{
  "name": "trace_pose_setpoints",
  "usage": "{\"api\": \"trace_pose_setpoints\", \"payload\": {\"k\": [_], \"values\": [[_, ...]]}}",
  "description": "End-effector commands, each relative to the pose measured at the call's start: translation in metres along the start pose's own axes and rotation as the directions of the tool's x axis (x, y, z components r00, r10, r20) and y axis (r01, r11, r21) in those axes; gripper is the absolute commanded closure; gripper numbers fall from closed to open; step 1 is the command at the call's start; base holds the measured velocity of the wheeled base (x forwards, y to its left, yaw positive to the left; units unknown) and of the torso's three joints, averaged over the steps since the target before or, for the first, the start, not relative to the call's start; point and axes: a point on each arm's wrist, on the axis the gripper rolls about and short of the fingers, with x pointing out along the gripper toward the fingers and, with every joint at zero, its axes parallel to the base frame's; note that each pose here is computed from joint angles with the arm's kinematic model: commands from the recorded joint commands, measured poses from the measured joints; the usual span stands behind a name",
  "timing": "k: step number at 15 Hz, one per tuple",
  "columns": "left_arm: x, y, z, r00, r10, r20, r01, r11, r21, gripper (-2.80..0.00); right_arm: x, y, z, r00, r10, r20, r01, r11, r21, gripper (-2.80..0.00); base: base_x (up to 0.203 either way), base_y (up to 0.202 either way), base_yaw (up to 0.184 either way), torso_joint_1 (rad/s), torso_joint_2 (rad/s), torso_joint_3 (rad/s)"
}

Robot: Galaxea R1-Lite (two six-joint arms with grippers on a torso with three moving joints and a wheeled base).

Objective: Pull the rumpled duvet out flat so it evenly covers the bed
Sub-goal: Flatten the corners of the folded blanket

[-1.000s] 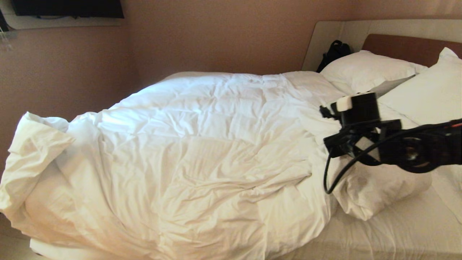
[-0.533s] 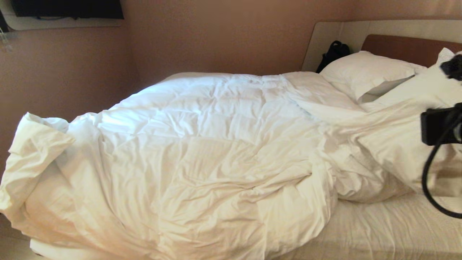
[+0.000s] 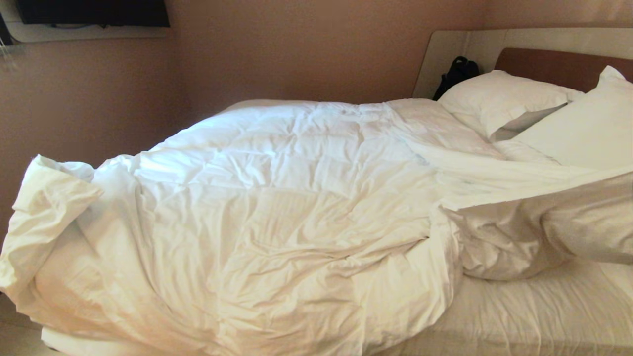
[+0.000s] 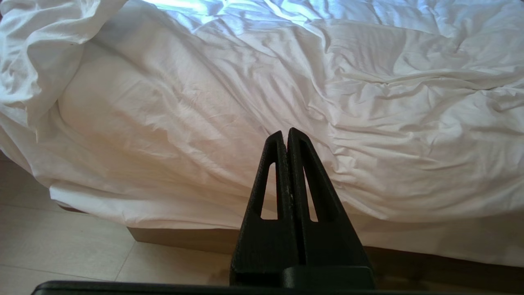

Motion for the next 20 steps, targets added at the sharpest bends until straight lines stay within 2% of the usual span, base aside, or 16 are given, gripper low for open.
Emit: {"api": "trace_pose_setpoints", "payload": {"k": [1,7,9,14,15,20], "values": [[0.0,0.0,0.0,1.0,0.0,0.0,0.0,1.0,-0.001,0.0,-0.011,-0.009,-0.009,1.0,-0.029,0.006,0.029,1.0,0.011,0.0,0.0,0.0,0.0,0.0,0.0,0.0],[0.0,0.0,0.0,1.0,0.001,0.0,-0.001,1.0,-0.001,0.0,-0.034,-0.023,-0.03,0.999,0.013,0.03,-0.014,1.0,0.024,0.0,0.0,0.0,0.0,0.0,0.0,0.0],[0.0,0.0,0.0,1.0,0.001,0.0,-0.001,1.0,-0.001,0.0,-0.04,-0.025,-0.043,0.999,0.033,-0.008,-0.033,0.999,-0.007,0.0,0.0,0.0,0.0,0.0,0.0,0.0],[0.0,0.0,0.0,1.0,0.001,0.0,-0.001,1.0,-0.001,0.0,-0.036,-0.021,-0.048,0.999,0.037,-0.038,-0.038,0.999,-0.031,0.0,0.0,0.0,0.0,0.0,0.0,0.0],[0.0,0.0,0.0,1.0,0.001,0.0,-0.001,1.0,-0.001,0.0,-0.036,-0.02,-0.049,0.998,0.038,-0.042,-0.04,0.999,-0.035,-2.8,0.0,0.0,0.0,0.0,0.0,0.0],[0.0,0.0,0.0,1.0,0.001,0.0,-0.001,1.0,-0.001,0.0,-0.04,-0.024,-0.043,0.997,0.073,-0.011,-0.073,0.997,-0.018,-2.8,0.0,0.0,0.0,0.0,0.0,0.0]]}}
